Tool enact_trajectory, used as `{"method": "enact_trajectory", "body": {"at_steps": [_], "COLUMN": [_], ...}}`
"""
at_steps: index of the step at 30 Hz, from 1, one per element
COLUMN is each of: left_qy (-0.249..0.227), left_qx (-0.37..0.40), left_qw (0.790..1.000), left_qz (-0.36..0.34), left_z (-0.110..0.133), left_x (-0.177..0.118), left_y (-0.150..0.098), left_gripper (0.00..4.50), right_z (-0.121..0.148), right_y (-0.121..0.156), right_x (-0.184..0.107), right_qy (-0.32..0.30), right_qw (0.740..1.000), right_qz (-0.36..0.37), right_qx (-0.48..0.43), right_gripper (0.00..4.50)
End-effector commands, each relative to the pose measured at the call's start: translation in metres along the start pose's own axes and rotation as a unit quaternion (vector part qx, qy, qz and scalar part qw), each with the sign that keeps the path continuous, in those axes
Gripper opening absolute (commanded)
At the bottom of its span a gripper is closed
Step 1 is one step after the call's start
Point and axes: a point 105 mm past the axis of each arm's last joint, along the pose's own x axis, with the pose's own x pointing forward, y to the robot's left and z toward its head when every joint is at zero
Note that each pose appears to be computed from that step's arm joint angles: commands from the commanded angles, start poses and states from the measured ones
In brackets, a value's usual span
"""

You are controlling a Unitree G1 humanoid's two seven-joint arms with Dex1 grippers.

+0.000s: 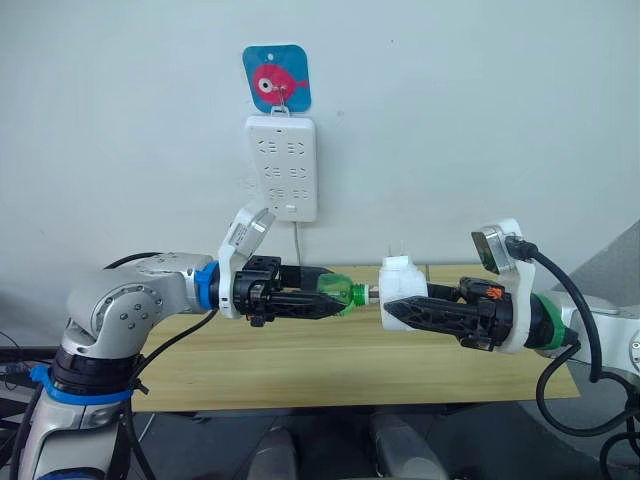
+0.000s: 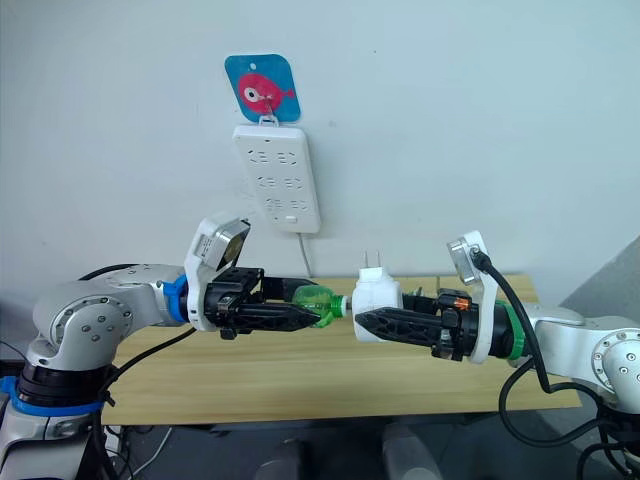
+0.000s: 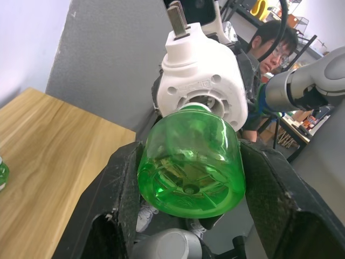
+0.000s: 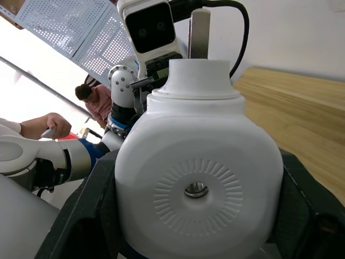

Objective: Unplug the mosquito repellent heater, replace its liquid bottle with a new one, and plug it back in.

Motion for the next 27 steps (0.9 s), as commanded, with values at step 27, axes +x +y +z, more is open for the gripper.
{"method": "enact_trajectory", "body": {"at_steps": [27], "left_qy": [0.009], "left_qx": [0.026], "left_qw": [0.999], "left_qz": [-0.045], "left_z": [0.0017], "left_x": [0.01], "left_y": [-0.0203], "left_gripper": [2.37], "right_z": [0.004], "right_y": [-0.0011], "right_x": [0.0038], "right_qy": [-0.015], "right_qw": [1.0], "right_qz": [0.0], "right_qx": [-0.008], "right_gripper": [3.0]}}
